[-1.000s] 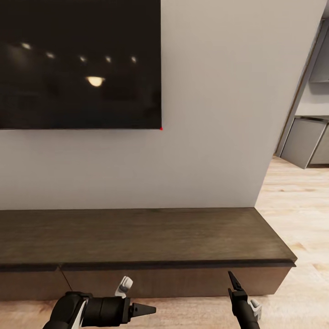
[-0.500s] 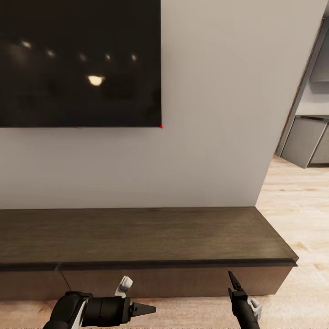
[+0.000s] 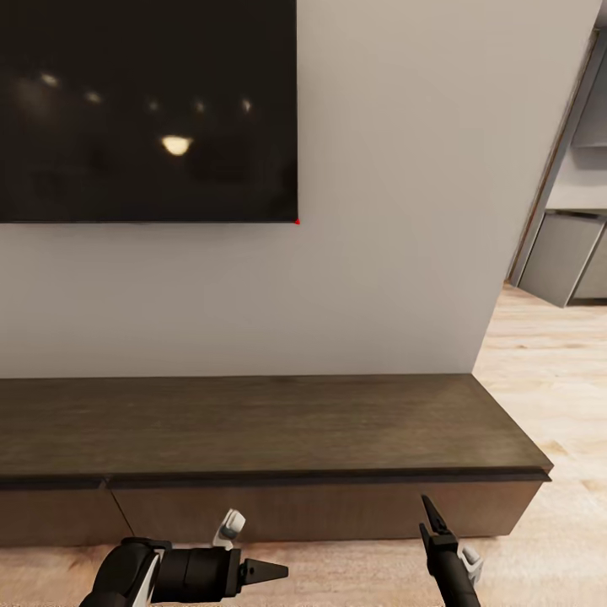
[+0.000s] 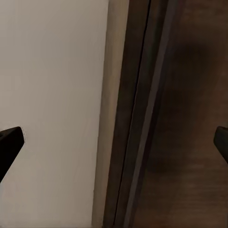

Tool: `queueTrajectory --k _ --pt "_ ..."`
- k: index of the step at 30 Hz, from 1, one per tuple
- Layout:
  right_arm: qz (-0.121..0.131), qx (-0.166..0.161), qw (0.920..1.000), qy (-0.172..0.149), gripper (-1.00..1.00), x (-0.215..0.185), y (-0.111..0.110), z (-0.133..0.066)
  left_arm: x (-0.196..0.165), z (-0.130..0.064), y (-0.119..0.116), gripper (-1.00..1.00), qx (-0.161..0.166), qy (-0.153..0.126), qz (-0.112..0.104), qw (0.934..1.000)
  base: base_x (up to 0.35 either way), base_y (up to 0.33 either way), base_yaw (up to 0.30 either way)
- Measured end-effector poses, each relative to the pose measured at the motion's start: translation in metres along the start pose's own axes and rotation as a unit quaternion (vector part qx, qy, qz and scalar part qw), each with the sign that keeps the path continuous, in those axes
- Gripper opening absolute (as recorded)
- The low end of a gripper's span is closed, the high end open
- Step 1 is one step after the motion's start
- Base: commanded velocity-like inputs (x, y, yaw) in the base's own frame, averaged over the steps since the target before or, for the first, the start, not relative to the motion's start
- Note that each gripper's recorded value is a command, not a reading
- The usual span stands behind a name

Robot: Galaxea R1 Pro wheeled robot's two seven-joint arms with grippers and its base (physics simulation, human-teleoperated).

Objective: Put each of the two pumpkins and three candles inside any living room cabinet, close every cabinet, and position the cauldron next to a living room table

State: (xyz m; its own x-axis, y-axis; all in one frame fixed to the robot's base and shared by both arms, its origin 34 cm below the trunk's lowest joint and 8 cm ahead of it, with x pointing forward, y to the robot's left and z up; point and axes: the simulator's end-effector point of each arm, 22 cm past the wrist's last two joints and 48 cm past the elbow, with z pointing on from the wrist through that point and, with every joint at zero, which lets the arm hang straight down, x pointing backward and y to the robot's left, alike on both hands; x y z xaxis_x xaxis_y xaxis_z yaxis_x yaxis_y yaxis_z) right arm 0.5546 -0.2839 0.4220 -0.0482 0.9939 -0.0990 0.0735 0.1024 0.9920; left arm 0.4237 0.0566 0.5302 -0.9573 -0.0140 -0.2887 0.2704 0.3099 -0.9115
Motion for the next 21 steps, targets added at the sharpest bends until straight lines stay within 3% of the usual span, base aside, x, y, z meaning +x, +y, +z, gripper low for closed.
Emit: queueTrajectory --k 21 --pt "0.000 -0.009 1.0000 -0.001 1.00 0.004 -0.042 -0.008 0.025 0.014 0.037 1.00 0.000 0.001 0.002 1.0000 0.000 0.000 0.000"
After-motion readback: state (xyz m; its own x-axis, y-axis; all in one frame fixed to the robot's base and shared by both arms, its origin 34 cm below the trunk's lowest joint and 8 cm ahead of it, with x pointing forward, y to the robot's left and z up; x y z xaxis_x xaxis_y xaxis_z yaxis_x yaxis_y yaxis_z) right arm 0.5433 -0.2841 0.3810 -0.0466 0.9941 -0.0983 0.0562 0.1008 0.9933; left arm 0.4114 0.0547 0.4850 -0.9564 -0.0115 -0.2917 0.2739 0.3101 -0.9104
